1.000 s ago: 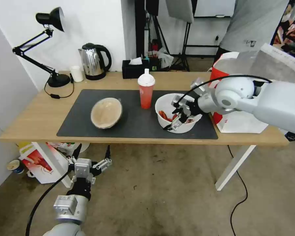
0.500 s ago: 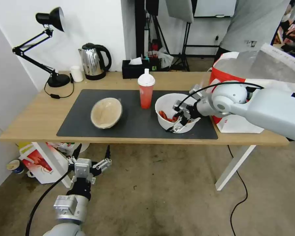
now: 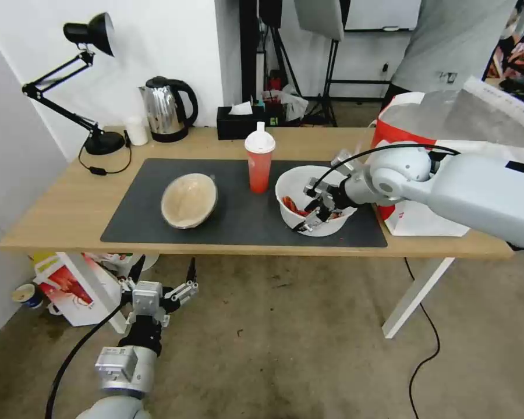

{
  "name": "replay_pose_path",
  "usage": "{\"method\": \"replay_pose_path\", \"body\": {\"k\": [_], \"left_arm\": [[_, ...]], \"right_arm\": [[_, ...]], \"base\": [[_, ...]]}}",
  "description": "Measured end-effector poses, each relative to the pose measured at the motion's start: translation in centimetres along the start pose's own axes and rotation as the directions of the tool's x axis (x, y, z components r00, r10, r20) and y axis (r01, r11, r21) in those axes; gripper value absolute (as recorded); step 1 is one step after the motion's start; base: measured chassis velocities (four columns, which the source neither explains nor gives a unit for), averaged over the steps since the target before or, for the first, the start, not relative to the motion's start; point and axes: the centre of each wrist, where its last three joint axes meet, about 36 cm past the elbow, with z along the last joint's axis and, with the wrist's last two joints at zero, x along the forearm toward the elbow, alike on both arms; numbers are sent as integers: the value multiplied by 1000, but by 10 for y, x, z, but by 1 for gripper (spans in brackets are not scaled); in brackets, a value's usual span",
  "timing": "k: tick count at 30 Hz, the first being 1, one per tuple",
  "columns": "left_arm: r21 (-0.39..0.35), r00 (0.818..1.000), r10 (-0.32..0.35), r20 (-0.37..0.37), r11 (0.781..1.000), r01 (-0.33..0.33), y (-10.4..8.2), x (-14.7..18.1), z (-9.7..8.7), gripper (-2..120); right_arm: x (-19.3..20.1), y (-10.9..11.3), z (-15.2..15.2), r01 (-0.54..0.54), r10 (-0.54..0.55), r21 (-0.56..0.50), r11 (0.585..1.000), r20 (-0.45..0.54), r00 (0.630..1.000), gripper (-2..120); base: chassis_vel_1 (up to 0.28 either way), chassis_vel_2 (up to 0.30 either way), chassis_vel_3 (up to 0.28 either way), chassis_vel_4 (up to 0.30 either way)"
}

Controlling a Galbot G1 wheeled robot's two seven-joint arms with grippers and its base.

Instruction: Pick up the trash from the table and place it into the takeout bag.

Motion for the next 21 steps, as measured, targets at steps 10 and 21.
{"method": "replay_pose_path", "body": {"k": [10, 21], "left_arm": [[0, 1000, 0, 0, 1000, 0, 0, 0, 0, 100], [0, 1000, 0, 0, 1000, 0, 0, 0, 0, 100]], "right_arm": [[-6, -4, 5, 16, -16, -17, 1000, -11, 1000, 18], [-6, -6, 12, 31, -32, -26, 999, -17, 999, 0]], "base": [[0, 0, 0, 0], [0, 0, 0, 0]]}}
